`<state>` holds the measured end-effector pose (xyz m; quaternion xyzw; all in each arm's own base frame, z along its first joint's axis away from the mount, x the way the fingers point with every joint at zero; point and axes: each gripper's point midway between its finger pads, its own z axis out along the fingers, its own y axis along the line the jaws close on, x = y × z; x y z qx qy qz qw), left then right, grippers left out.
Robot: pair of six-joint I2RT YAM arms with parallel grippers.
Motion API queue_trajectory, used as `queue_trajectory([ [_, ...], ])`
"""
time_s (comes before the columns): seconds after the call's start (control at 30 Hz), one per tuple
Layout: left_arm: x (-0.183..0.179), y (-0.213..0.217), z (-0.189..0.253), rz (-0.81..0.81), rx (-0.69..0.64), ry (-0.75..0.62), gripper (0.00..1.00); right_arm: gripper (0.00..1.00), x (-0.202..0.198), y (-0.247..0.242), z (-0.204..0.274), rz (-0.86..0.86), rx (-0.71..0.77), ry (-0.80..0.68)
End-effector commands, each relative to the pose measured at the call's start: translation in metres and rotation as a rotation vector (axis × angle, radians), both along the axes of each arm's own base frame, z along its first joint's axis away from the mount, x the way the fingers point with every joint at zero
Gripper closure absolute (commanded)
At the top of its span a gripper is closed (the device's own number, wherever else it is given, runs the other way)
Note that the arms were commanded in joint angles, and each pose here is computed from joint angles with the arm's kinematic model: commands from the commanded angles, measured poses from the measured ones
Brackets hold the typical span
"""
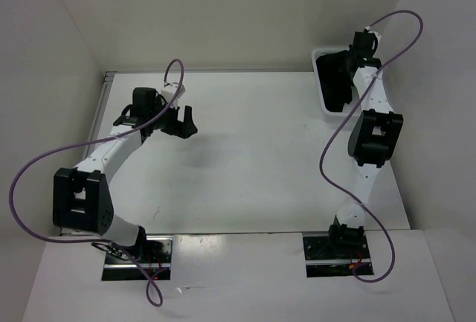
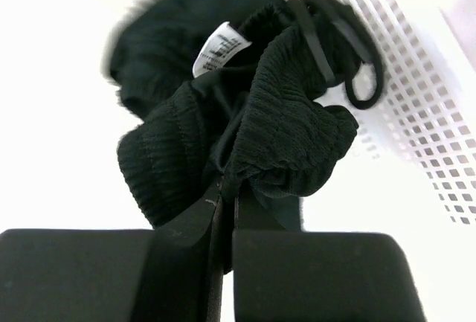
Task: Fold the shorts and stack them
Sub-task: Grab the shorts from the pile, then move the shorts to the center of the board
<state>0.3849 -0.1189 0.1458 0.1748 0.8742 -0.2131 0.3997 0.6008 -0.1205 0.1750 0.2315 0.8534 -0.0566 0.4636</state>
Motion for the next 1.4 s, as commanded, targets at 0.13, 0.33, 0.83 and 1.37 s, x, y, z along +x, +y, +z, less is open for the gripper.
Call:
queue_trajectory([
  [0.13, -0.01, -0.003, 0.05, -0.02, -0.027, -0.168, 0.0, 1.0, -0.014, 0.045, 0.203, 0.008, -0.044, -0.436],
  [0.33, -0.016, 0.002, 0.074, -0.001, -0.024, -0.261, 0.0, 1.0, -0.055, 0.084, 0.339, 0.039, -0.066, -0.74],
  [0.83, -0.04, 0.037, 0.103, 0.113, 0.001, -0.399, 0.0, 1.0, -0.194, 0.316, 0.512, 0.68, 0.141, -1.188],
  [1.37, -0.063, 0.083, 0.108, 0.257, 0.031, -0.452, 0.0, 0.01, -0.116, 0.367, 0.296, 0.725, 0.229, -0.454],
])
